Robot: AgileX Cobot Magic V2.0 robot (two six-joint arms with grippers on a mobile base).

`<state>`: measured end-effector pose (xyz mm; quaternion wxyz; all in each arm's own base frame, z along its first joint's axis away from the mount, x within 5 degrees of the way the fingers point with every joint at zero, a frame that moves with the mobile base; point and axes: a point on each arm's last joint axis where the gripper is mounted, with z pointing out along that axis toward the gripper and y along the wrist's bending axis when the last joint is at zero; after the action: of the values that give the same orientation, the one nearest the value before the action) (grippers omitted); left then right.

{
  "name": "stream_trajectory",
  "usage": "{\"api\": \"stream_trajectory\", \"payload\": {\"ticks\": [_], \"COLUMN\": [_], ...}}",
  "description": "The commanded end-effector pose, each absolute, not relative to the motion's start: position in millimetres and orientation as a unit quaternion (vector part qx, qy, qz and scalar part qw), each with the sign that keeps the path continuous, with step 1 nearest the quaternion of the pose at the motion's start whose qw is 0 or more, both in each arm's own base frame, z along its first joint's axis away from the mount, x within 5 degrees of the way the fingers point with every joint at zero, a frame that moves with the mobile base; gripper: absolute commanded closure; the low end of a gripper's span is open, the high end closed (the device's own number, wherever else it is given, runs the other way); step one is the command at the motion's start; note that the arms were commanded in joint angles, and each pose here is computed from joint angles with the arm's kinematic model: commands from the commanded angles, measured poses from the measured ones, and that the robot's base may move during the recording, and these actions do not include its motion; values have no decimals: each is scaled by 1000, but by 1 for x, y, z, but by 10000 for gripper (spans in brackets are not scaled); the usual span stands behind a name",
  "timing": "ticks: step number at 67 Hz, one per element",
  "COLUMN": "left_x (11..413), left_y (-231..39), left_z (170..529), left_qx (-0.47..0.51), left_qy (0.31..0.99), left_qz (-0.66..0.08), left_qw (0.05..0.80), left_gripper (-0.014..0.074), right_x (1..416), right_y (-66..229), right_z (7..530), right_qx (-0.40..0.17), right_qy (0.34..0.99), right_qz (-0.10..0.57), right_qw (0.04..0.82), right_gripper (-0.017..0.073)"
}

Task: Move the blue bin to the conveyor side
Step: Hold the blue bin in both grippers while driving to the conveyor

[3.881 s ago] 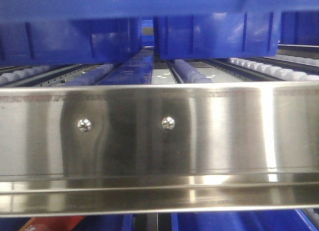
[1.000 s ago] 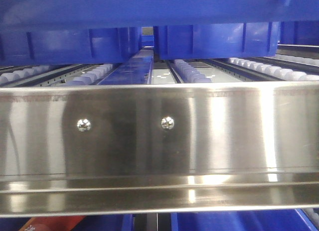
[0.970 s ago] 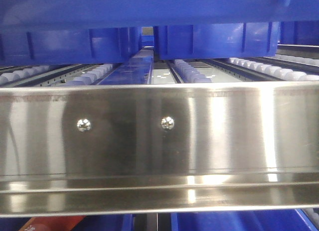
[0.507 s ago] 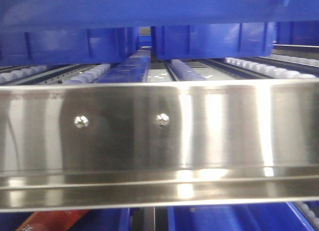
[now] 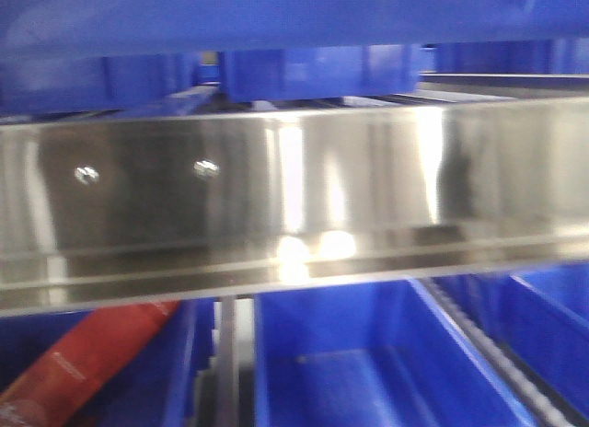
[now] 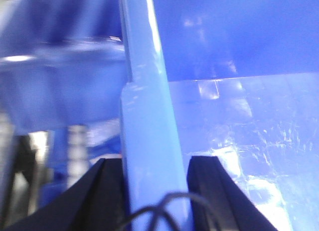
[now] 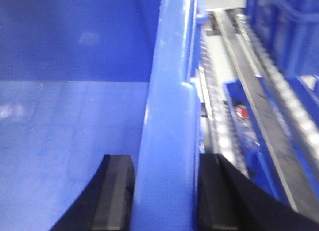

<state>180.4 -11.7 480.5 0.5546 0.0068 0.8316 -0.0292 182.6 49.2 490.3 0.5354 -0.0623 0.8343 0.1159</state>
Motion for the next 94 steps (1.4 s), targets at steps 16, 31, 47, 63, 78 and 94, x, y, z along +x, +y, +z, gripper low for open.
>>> {"api": "stream_trajectory", "payload": {"ticks": [16, 31, 47, 63, 78, 94], "left_x": [172, 172, 172, 172, 172, 172], "left_y": [-6, -6, -6, -6, -6, -6], "left_z": [499, 499, 499, 499, 499, 499], "left_qx": [17, 17, 17, 17, 17, 17], "left_qy": [789, 789, 789, 789, 789, 789], "left_qz": [7, 7, 7, 7, 7, 7], "left_qw": [614, 614, 614, 614, 614, 614], "left_gripper": [612, 612, 612, 612, 612, 612], "right_x": [177, 177, 177, 177, 177, 177], "right_y": [41, 41, 41, 41, 41, 41], "right_z": [508, 508, 508, 508, 508, 508], "right_qx": [-63, -63, -63, -63, -63, -63], "right_qy": [794, 794, 794, 794, 794, 794], "right_qz": [83, 83, 83, 83, 83, 83], "right_qw": [599, 599, 599, 599, 599, 599], "right_gripper": [629, 629, 629, 629, 629, 629]}}
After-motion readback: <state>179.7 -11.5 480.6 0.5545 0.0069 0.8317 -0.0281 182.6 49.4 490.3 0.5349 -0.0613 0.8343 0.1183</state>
